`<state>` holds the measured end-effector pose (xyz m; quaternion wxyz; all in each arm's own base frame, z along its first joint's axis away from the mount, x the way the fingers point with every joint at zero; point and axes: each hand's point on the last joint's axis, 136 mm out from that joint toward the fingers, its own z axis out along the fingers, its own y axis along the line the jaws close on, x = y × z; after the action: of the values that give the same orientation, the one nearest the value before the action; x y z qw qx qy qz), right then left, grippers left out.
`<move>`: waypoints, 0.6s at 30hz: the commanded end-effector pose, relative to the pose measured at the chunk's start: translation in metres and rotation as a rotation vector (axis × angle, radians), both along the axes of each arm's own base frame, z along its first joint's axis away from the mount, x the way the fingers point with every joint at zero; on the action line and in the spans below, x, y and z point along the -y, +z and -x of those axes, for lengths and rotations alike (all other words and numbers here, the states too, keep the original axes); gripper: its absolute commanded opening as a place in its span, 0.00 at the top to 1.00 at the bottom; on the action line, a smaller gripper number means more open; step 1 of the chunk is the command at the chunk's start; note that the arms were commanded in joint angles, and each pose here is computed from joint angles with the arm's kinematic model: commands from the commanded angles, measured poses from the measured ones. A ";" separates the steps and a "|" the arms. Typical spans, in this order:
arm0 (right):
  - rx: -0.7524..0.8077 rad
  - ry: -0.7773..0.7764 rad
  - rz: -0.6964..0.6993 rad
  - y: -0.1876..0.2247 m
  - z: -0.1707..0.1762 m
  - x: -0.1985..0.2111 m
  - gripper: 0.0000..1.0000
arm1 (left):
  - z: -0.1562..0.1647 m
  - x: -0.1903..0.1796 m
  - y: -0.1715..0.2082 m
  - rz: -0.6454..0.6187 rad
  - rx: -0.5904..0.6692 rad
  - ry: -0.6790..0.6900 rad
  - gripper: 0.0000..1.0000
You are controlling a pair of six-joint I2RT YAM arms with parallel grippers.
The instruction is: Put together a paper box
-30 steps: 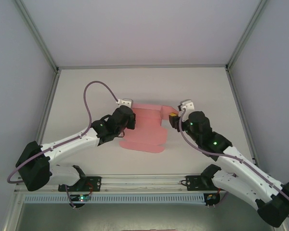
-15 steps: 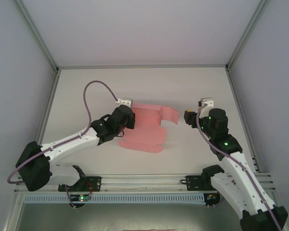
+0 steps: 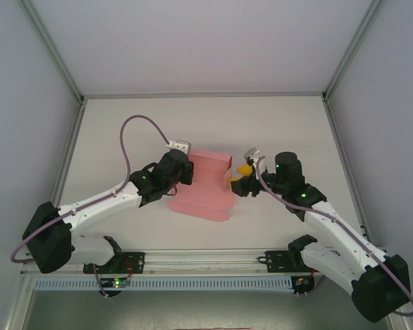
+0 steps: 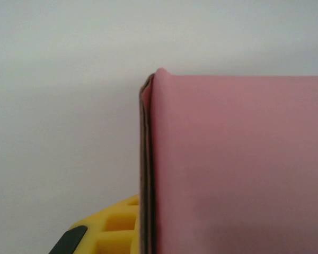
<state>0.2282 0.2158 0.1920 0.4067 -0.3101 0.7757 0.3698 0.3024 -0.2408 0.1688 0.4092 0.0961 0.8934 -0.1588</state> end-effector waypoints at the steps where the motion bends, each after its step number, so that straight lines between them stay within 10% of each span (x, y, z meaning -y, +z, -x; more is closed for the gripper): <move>1: 0.077 0.054 0.013 0.013 -0.005 -0.014 0.36 | -0.006 0.014 0.021 0.052 0.039 -0.042 1.00; 12: 0.232 -0.352 0.121 0.024 -0.066 -0.005 0.40 | -0.001 0.028 0.018 0.087 0.015 -0.108 1.00; 18: 0.277 -0.633 0.204 0.011 -0.089 0.008 0.63 | -0.002 0.039 0.018 0.082 -0.002 -0.126 1.00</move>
<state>0.2863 0.2261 0.1759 0.4935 -0.2331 0.8210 0.1680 0.3116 -0.2423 0.1615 0.3997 0.0941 0.8990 -0.1521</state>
